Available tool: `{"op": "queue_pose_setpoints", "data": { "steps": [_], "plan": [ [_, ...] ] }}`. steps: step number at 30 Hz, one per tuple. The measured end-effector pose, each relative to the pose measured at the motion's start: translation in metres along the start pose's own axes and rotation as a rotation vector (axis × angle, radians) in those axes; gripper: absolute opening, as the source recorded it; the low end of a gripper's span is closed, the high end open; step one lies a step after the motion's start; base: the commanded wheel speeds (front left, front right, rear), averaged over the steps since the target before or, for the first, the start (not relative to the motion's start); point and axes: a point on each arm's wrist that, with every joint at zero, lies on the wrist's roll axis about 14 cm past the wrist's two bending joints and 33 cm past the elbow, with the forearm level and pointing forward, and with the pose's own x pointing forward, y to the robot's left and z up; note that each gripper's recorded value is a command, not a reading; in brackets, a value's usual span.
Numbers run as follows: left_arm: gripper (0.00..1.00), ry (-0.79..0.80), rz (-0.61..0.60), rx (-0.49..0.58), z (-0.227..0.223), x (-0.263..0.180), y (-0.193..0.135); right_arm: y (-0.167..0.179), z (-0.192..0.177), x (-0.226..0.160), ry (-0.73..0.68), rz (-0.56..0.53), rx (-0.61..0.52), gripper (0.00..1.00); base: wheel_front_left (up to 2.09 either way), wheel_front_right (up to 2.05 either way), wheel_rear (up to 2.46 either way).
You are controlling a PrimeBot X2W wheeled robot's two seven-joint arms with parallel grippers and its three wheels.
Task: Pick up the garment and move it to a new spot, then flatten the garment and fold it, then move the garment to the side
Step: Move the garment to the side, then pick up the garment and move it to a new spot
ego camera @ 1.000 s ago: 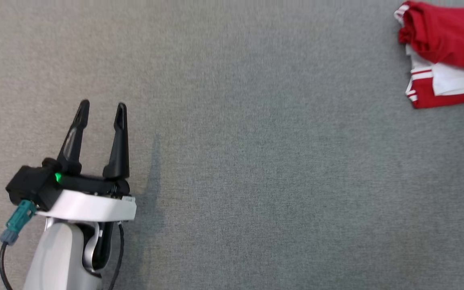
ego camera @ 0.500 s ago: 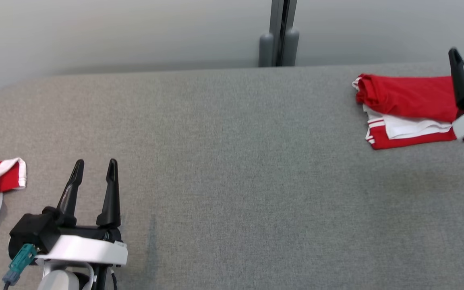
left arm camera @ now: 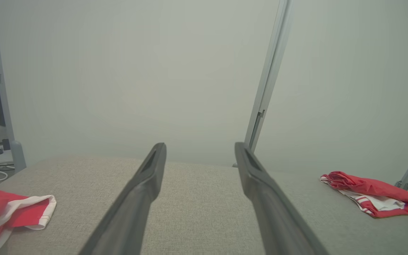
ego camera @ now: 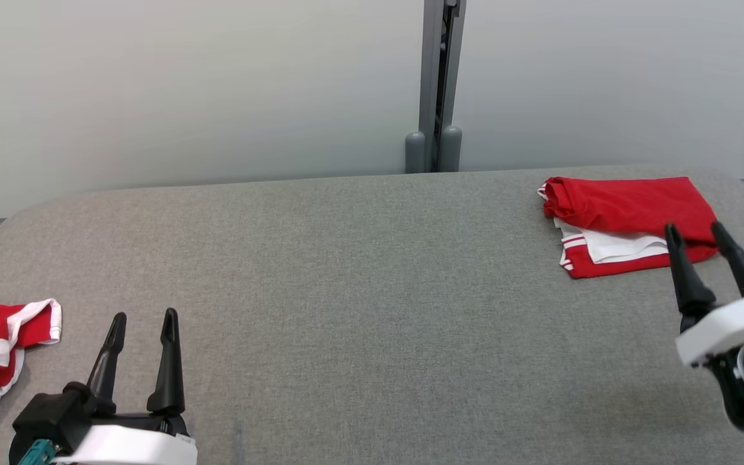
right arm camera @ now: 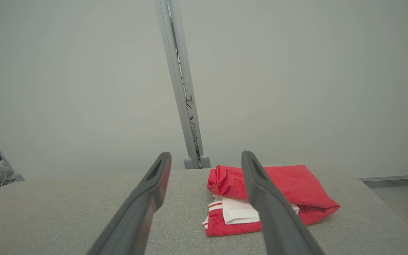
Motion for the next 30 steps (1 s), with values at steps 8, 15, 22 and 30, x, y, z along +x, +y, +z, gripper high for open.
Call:
{"op": "queue_pose_setpoints", "data": {
  "steps": [8,15,22,30],
  "plan": [
    [1.00,-0.013,0.000,-0.005,0.004,-0.001,-0.002,0.016,-0.015,-0.039,-0.041,-0.024,0.005,1.00,0.00,0.00,0.00],
    [1.00,-0.005,0.004,-0.006,0.001,-0.004,-0.002,0.040,-0.021,-0.058,-0.059,0.003,-0.010,1.00,0.00,0.00,0.00],
    [1.00,0.018,0.016,0.002,-0.006,-0.005,-0.007,0.047,-0.013,-0.065,-0.096,0.000,-0.015,1.00,0.00,0.00,0.00],
    [1.00,0.067,0.030,0.042,-0.021,-0.010,-0.003,0.046,-0.012,-0.066,-0.110,-0.030,-0.002,1.00,0.00,0.00,0.00]
  ]
}}
